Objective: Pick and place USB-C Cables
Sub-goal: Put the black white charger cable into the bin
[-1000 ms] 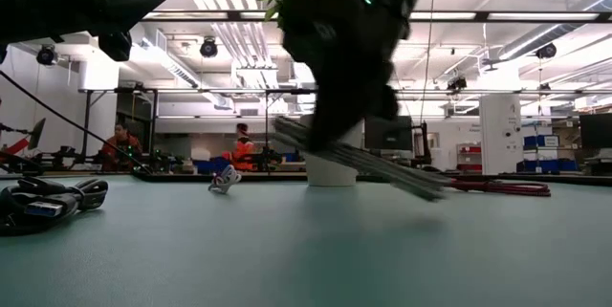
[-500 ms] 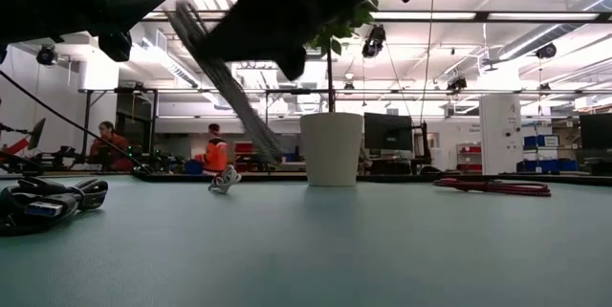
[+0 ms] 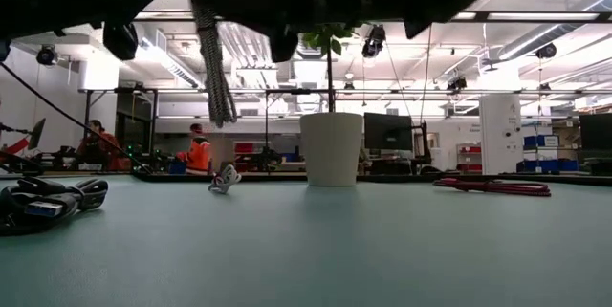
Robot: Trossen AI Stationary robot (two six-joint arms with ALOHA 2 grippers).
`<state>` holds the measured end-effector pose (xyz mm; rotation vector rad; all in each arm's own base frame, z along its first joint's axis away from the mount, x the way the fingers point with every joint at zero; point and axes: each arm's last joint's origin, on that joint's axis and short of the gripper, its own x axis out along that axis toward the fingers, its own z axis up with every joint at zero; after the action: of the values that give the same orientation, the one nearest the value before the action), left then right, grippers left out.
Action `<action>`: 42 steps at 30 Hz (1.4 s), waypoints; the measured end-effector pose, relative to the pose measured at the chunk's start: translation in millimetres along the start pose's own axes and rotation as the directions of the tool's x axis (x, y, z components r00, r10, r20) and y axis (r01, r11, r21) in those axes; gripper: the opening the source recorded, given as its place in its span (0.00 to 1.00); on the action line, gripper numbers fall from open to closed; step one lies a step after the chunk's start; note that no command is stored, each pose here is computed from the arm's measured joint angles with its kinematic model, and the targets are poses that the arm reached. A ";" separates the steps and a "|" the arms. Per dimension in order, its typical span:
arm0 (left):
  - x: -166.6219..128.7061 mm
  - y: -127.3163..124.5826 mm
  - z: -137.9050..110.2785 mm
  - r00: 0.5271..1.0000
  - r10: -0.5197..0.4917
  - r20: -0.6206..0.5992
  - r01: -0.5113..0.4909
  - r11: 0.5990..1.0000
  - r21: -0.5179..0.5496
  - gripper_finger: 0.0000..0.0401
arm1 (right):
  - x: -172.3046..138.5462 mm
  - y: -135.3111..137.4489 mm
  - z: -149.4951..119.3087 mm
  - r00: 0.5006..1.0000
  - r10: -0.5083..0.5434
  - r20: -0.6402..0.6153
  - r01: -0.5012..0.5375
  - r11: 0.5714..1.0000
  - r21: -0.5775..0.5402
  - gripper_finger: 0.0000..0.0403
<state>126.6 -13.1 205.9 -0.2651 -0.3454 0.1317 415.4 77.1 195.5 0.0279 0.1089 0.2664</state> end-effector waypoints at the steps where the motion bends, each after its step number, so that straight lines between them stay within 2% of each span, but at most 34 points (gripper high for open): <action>1: 1.9 -1.0 0.9 1.000 -0.005 0.003 0.005 1.000 -0.001 0.00 | -5.6 -1.7 1.3 1.000 0.000 0.022 0.000 1.000 -0.001 0.03; 4: 9.2 -4.3 3.2 1.000 -0.009 -0.002 0.009 1.000 0.000 0.00 | -22.5 -8.3 5.9 0.996 -0.004 0.090 0.003 1.000 0.004 0.03; 10: 28.3 -12.1 3.4 1.000 -0.012 -0.015 0.012 1.000 0.000 0.00 | -57.0 -16.9 16.0 0.990 -0.034 0.135 0.032 0.999 0.017 0.03; 17: 66.5 -27.0 0.8 0.997 -0.004 -0.078 0.004 1.000 -0.004 0.00 | -98.6 -16.8 32.7 0.982 -0.050 0.184 0.049 0.999 0.010 0.03; 23: 105.9 -44.1 -7.9 0.991 -0.008 -0.133 0.010 1.000 0.012 0.00 | -127.9 -12.4 48.9 0.965 -0.052 0.256 0.066 0.997 -0.045 0.03; 28: 133.2 -57.7 -21.5 0.984 -0.022 -0.177 0.032 0.998 0.055 0.00 | -141.6 -9.9 52.0 0.959 -0.051 0.279 0.068 0.996 -0.054 0.03; 31: 147.8 -65.5 -28.3 0.979 -0.064 -0.196 0.084 0.992 0.095 0.00 | -145.8 -9.2 50.5 0.959 -0.051 0.279 0.065 0.997 -0.040 0.03; 36: 168.1 -76.4 -34.7 0.976 -0.094 -0.197 0.114 0.989 0.091 0.00 | -146.3 -9.2 46.1 0.965 -0.052 0.256 0.060 0.998 -0.021 0.03; 39: 173.2 -77.9 -37.8 0.975 -0.093 -0.202 0.113 0.989 0.093 0.06 | -146.0 -9.2 44.7 0.969 -0.051 0.241 0.057 0.998 -0.017 0.03; 42: 174.8 -78.6 -38.0 0.975 -0.094 -0.199 0.113 0.990 0.087 0.17 | -145.8 -8.5 44.1 0.972 -0.028 0.234 0.031 0.999 -0.009 0.03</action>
<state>309.5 -67.0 248.7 -0.1610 -0.1570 0.0195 282.7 29.8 254.1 0.0447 -0.1269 0.2322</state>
